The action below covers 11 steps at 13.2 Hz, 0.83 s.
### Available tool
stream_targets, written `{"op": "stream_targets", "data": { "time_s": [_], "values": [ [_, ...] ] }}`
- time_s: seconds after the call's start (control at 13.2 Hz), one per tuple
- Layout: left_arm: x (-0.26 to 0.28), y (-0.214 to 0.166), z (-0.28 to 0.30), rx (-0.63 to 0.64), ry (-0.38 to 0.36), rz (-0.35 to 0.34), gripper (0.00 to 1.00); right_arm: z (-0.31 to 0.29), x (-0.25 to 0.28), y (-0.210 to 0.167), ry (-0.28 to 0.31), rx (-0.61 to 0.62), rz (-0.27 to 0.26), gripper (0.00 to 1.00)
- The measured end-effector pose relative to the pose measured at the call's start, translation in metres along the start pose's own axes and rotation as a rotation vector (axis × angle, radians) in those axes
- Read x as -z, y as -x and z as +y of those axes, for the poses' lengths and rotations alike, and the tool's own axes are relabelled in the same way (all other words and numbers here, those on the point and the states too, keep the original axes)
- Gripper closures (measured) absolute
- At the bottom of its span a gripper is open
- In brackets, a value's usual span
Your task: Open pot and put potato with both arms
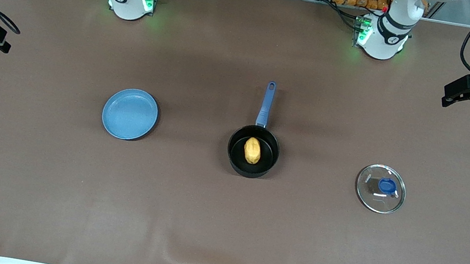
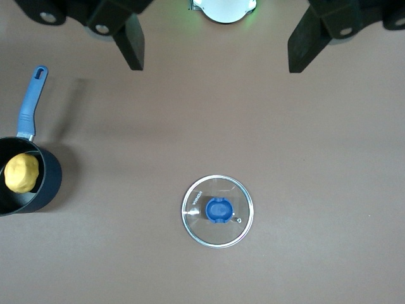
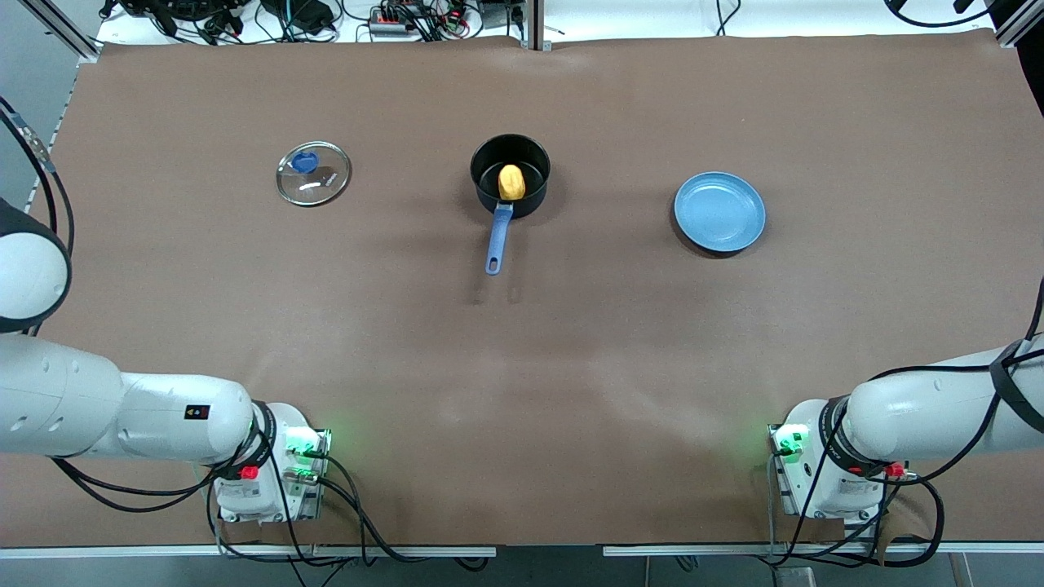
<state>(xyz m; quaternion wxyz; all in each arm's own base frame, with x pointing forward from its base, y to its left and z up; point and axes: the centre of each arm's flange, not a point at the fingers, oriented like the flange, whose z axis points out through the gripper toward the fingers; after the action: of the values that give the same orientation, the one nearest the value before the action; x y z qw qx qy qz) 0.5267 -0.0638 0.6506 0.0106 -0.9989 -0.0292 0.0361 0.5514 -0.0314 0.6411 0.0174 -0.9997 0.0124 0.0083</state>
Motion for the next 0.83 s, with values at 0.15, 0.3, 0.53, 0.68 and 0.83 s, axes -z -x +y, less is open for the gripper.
{"op": "stream_targets", "data": {
  "time_s": [0.15,0.3,0.53,0.68,0.83],
  "values": [
    [0.0000,-0.0002,-0.0014,0.003,0.000,0.000,0.00,-0.0002,0.0002,0.0001,0.000,0.000,0.000,0.00],
    [0.0000,-0.0005,-0.0029,0.005,0.000,0.000,0.00,-0.0005,0.0003,0.0002,0.000,0.001,0.001,0.00],
    [-0.0001,-0.0006,-0.0041,0.008,0.000,-0.001,0.00,-0.0009,0.0009,0.0005,0.000,0.002,0.002,0.00],
    [-0.0003,-0.0004,-0.0042,0.008,0.000,-0.003,0.00,-0.0012,0.0016,0.0009,0.000,0.002,0.003,0.00],
    [-0.0003,-0.0004,-0.0044,0.008,0.000,-0.003,0.00,-0.0013,0.0018,0.0010,0.000,0.003,0.003,0.00]
  ]
}}
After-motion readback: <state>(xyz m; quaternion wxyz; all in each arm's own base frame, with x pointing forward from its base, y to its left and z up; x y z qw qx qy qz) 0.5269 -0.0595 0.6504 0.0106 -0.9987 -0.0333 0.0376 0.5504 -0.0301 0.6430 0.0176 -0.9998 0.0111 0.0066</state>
